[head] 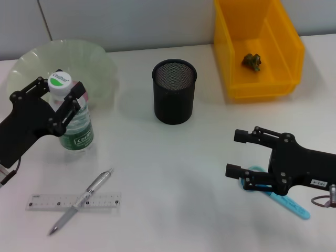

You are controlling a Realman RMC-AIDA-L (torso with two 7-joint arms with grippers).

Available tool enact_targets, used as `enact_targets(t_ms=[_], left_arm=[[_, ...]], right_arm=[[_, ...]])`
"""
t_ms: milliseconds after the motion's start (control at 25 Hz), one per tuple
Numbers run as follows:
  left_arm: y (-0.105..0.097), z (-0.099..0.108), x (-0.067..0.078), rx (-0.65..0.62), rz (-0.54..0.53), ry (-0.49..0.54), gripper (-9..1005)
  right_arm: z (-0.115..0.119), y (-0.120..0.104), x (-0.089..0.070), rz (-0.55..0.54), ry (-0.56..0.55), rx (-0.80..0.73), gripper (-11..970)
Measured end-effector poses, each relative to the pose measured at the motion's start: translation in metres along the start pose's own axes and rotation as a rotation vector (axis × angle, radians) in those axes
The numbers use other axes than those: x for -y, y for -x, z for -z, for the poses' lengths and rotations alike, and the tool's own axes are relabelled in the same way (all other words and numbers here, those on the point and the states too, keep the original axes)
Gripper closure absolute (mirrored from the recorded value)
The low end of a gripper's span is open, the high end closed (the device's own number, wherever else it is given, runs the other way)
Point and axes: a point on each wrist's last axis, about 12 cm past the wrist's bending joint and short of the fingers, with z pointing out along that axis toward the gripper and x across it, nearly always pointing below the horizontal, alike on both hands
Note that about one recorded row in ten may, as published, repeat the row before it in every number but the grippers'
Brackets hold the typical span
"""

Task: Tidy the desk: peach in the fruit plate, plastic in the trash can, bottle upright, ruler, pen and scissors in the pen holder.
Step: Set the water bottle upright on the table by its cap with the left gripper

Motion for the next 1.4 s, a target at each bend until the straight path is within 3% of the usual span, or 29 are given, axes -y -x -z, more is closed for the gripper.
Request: enact_targets(t_ms=[1400], left_arm=[[-0.0098,-0.0045,-0.0088,-0.087,-0.021,0.078,433]], right_arm=[[-0.0058,0.0005,0.0007,0.003,0.023,-0.013,141]])
